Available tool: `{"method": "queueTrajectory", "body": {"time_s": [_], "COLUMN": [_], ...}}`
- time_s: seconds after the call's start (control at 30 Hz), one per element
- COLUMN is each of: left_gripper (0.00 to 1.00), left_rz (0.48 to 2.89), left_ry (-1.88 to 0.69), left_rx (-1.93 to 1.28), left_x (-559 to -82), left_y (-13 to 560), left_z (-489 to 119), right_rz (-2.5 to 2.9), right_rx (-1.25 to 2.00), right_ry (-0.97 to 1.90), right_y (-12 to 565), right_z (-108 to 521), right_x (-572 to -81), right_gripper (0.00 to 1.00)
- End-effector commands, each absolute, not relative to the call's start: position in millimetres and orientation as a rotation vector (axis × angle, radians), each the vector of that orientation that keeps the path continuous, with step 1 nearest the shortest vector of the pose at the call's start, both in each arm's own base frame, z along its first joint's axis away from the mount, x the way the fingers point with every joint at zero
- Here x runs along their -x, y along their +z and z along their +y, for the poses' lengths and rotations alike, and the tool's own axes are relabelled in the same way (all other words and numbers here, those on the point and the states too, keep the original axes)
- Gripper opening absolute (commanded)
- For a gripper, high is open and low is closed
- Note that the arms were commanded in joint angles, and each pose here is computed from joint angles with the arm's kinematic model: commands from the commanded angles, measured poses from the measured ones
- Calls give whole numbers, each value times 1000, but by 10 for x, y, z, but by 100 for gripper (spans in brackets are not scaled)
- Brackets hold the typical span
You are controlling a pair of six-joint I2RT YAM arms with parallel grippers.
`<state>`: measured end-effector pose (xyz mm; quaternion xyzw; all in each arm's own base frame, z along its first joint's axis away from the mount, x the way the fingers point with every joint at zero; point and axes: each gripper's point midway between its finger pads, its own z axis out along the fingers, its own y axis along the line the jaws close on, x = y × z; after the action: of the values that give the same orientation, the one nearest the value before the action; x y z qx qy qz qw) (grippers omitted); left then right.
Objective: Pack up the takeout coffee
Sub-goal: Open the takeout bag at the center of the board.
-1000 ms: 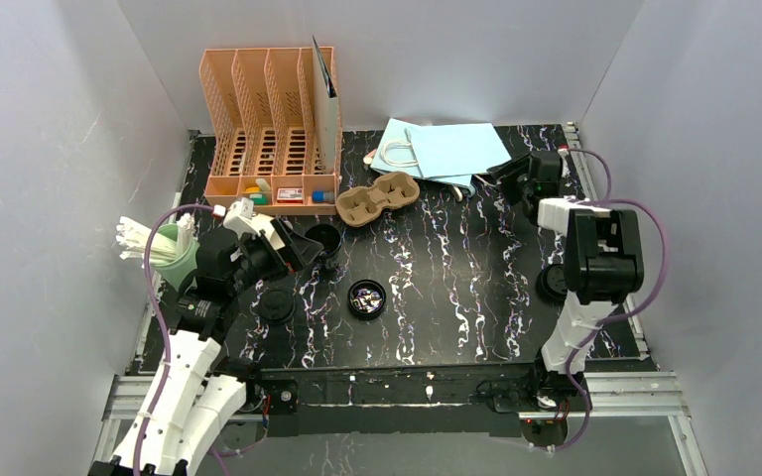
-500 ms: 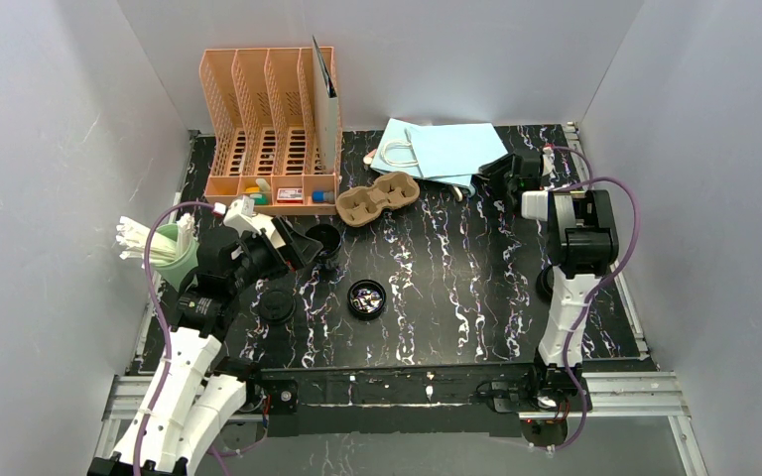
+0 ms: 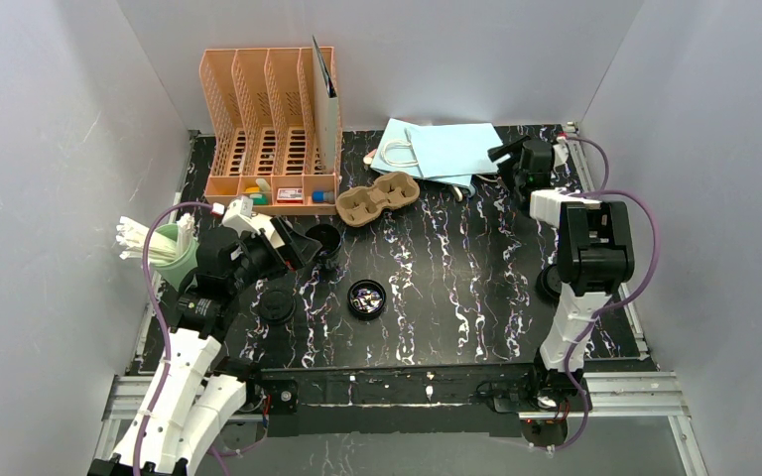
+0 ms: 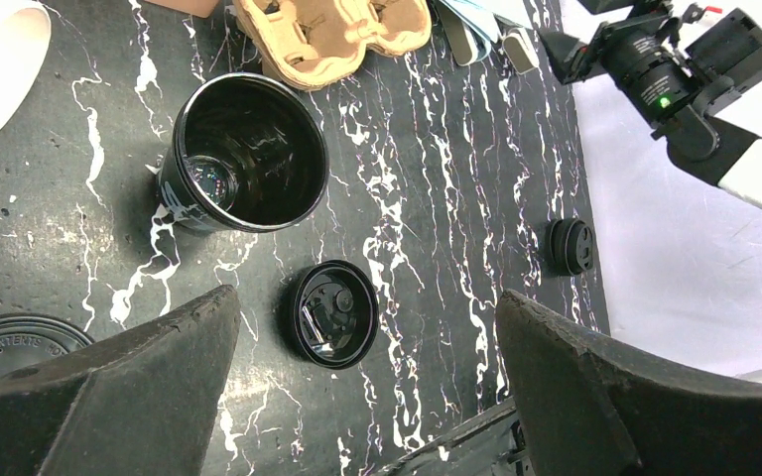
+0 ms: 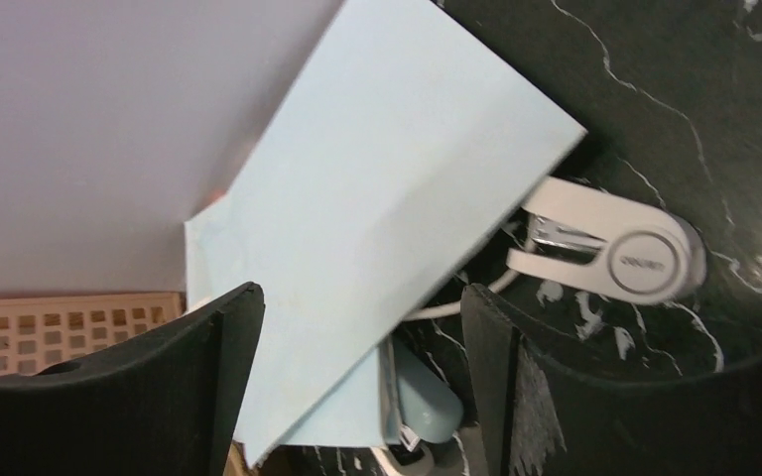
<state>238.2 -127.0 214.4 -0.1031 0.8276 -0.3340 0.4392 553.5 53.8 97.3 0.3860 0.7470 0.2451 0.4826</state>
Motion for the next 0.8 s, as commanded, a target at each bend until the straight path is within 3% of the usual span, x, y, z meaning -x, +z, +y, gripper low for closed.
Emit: {"method": "queueTrajectory", "body": {"time_s": [0.0,0.6,0.77], "left_gripper": [98,98,98], "left_rz": [2032,2026,2030], "left_ry": [-831,-805,-789], "left_rx": [253,241,233], "left_x": [-2372,-2357,-2378], "left_y": [2247,2260,2269], "left_z": [-1258,-1224,-1213], "right_rz": [1772,1826,1801], "right_rx": [-892,-983,-978], "right_ry": [627,636,644], "right_y": [1291,863,886], "right_z": [560,917,927], "right_x": [-5705,-5889,-5974], "right_gripper": [78,77,66]}}
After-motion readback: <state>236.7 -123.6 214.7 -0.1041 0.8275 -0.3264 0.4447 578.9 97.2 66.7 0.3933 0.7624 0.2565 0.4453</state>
